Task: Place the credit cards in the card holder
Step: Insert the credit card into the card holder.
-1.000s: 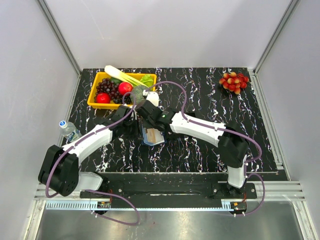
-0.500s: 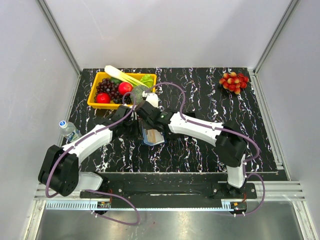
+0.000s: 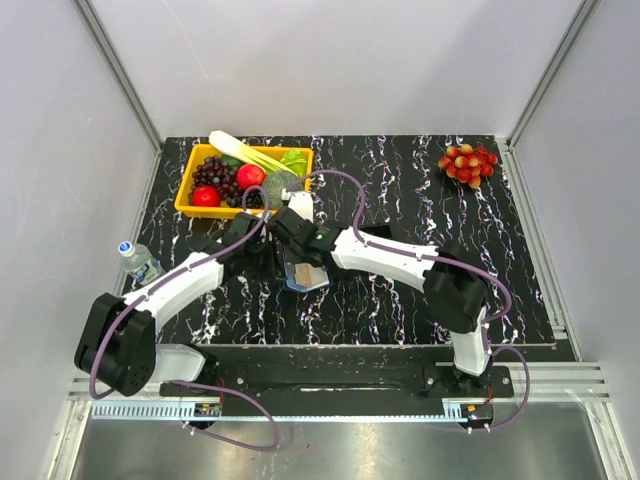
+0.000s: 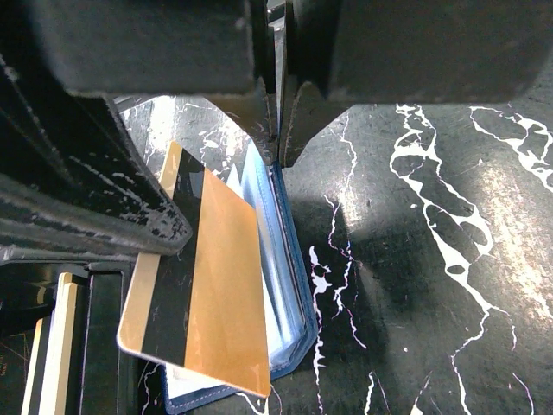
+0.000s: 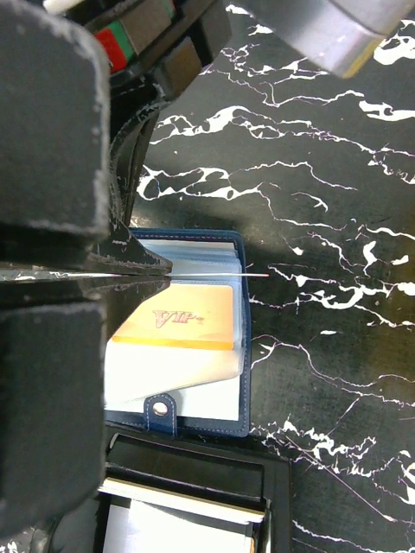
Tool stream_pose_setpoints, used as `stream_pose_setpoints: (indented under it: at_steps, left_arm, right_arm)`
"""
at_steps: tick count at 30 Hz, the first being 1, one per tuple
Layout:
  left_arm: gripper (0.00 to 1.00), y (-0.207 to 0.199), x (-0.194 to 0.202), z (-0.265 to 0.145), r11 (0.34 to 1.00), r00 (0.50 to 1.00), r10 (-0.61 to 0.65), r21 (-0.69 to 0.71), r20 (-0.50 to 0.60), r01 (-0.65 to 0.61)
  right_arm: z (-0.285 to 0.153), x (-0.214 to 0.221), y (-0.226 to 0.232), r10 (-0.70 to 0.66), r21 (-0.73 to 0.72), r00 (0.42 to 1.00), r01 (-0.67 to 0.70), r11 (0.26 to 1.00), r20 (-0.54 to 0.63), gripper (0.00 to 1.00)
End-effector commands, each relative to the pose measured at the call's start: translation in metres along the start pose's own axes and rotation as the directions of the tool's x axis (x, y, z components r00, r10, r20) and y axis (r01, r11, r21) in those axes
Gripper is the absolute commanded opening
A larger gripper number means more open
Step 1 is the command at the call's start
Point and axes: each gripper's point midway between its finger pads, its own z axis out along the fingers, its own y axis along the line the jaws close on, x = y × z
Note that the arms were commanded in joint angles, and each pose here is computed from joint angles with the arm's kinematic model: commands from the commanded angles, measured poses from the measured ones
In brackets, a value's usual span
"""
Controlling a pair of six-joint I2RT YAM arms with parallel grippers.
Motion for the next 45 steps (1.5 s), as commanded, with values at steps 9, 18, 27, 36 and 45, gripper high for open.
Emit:
stream_pose_setpoints:
  at_steps: [9,18,27,36,45]
  left_arm:
    - [0.0,-0.005,-0.012,-0.008,1.0,0.997,-0.006,0.02,0.079,0.005]
    - [0.0,0.014,0.003,-0.003,0.999,0.998,-0.028,-0.041,0.059,0.031]
    - [0.0,0.023,0.007,0.001,0.996,0.998,-0.031,-0.079,0.057,0.036]
    - [0.0,0.024,0.003,0.001,0.995,0.998,-0.017,-0.092,0.056,0.022]
    - [0.0,0.023,0.002,0.001,0.996,0.998,-0.004,-0.091,0.056,0.009]
  right_arm:
    - [-0.026,-0.029,-0.015,-0.075,0.109,0.991,0.062,0.992,0.114,0.0]
    - [-0.028,-0.021,-0.031,-0.045,0.114,0.996,0.036,0.993,0.079,0.0]
    - [-0.009,-0.001,-0.059,0.01,0.08,0.999,-0.006,0.997,-0.047,0.0]
    - [-0.007,-0.003,-0.047,0.027,-0.059,0.997,-0.032,0.998,-0.078,0.0]
    - [-0.018,-0.011,-0.012,0.074,-0.304,0.991,-0.106,0.947,-0.115,0.0]
